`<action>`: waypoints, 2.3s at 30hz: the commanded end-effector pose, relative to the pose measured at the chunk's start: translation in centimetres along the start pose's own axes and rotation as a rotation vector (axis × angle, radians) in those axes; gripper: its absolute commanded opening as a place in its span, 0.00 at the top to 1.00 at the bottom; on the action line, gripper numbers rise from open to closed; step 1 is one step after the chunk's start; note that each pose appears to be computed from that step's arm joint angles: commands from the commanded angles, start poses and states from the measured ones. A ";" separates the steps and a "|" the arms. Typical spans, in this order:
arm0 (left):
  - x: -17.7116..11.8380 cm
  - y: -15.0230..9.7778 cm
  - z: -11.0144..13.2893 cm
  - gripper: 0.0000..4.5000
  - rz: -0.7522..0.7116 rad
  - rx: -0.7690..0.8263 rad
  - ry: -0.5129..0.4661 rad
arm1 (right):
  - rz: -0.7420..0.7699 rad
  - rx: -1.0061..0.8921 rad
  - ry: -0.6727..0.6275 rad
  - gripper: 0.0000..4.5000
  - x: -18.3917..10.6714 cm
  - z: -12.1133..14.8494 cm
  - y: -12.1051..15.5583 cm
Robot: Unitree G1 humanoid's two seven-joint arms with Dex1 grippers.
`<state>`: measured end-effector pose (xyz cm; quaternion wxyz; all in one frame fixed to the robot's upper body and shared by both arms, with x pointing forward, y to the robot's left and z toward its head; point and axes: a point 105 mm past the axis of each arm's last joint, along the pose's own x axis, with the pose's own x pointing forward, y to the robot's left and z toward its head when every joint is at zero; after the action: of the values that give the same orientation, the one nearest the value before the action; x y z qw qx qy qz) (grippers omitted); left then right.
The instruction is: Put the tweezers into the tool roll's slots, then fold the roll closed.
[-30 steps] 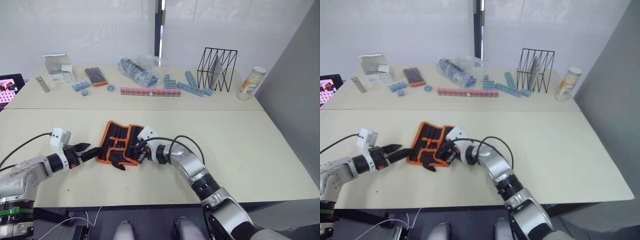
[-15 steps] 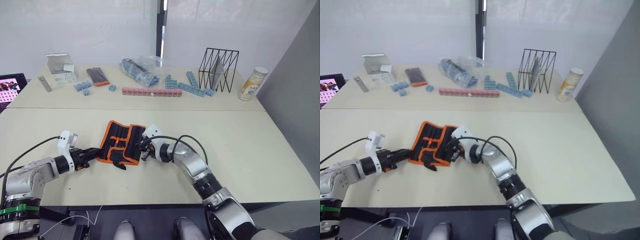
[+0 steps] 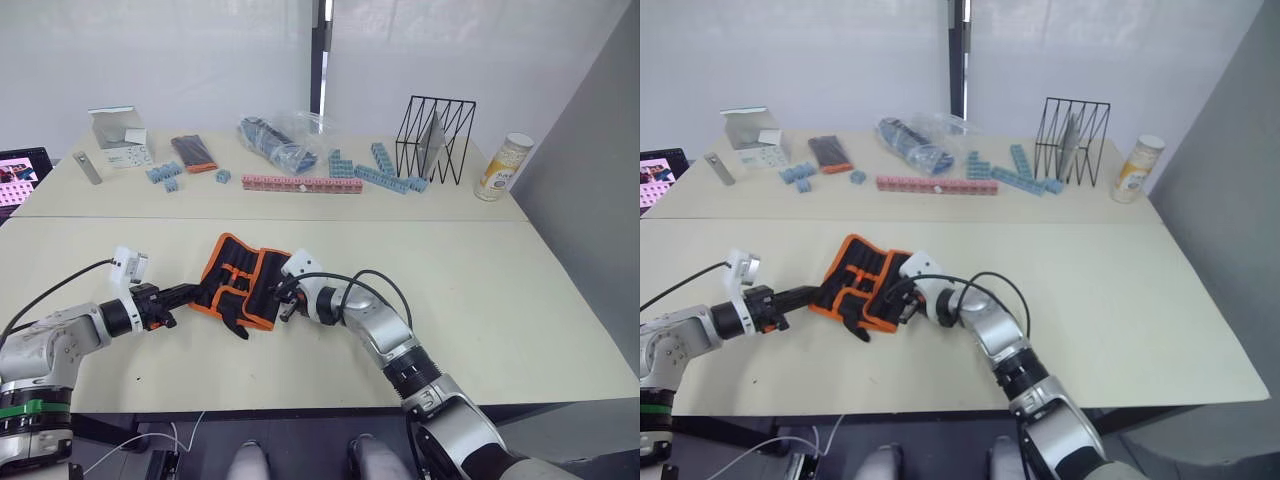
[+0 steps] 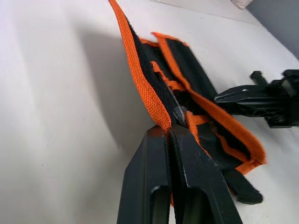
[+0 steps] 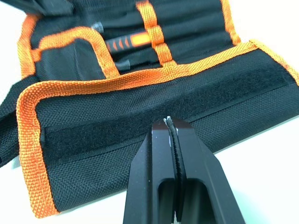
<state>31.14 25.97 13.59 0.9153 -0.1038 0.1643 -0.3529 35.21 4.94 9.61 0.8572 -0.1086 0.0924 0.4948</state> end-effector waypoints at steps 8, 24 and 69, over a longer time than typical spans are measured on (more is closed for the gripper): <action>5.4 -4.9 2.8 0.99 -0.191 0.130 0.011 | 0.001 0.001 0.126 1.00 0.2 -3.1 1.4; 7.9 -3.0 -4.0 0.99 -0.091 0.317 0.353 | -0.036 0.000 0.103 1.00 -0.3 -2.2 0.5; 3.0 -4.5 2.8 0.36 -0.346 0.343 0.152 | -0.055 -0.010 0.183 1.00 1.5 -2.7 -1.7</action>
<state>31.42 21.02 15.98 0.8326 0.0597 0.1713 -0.5234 37.97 5.31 9.87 0.8663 -0.1517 0.1078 0.4636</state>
